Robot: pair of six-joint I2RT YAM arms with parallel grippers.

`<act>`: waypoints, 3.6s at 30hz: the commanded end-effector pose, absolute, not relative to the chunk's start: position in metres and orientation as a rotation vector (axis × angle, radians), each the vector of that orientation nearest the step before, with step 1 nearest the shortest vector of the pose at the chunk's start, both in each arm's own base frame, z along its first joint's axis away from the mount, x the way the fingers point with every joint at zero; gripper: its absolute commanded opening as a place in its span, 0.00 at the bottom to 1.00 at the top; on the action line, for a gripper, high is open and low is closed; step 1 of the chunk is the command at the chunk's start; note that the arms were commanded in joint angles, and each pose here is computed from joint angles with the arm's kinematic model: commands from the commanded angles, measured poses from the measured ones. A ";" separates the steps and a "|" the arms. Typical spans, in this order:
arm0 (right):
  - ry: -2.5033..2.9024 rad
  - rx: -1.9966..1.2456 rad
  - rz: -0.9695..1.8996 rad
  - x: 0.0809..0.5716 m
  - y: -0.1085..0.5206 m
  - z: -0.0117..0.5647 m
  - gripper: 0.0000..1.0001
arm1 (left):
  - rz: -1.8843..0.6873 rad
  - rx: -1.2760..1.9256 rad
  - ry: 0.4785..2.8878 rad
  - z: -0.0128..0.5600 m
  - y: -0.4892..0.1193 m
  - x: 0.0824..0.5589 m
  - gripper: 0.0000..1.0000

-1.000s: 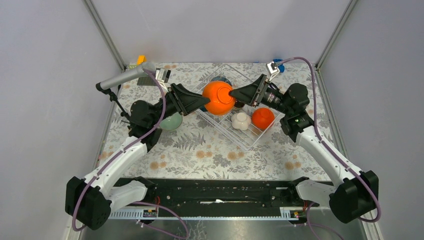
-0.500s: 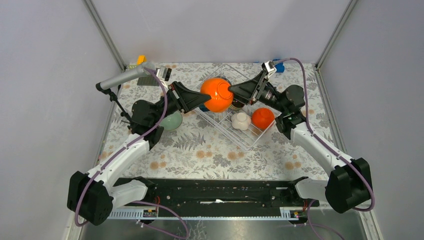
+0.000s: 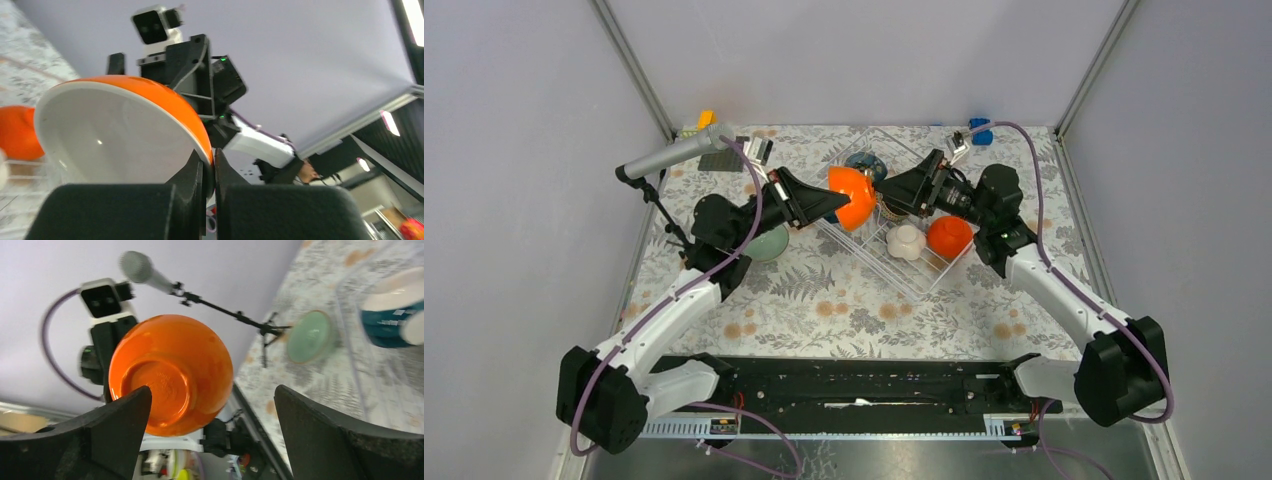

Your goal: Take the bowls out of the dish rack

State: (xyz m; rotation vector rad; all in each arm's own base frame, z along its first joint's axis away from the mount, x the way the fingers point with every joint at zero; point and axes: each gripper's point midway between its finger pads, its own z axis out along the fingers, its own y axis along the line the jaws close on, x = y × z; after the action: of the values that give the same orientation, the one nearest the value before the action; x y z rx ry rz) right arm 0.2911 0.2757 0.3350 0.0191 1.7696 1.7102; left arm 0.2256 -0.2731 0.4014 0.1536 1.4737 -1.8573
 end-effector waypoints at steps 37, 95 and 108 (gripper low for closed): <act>2.283 -0.166 0.580 0.326 0.188 0.194 1.00 | -0.043 0.147 2.493 0.095 -0.197 0.262 0.07; 2.424 0.065 0.068 0.386 0.203 0.077 1.00 | -0.646 0.067 2.194 0.194 -0.228 0.237 0.66; 2.372 0.013 0.073 0.394 0.204 0.094 1.00 | -0.690 0.044 2.137 0.207 -0.225 0.235 0.72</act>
State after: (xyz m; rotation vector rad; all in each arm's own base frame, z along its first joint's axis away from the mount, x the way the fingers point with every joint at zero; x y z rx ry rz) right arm 0.3799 0.2020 0.0710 0.0066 2.4571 0.0753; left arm 0.2272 -0.2227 0.1891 0.0773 2.2117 -0.6568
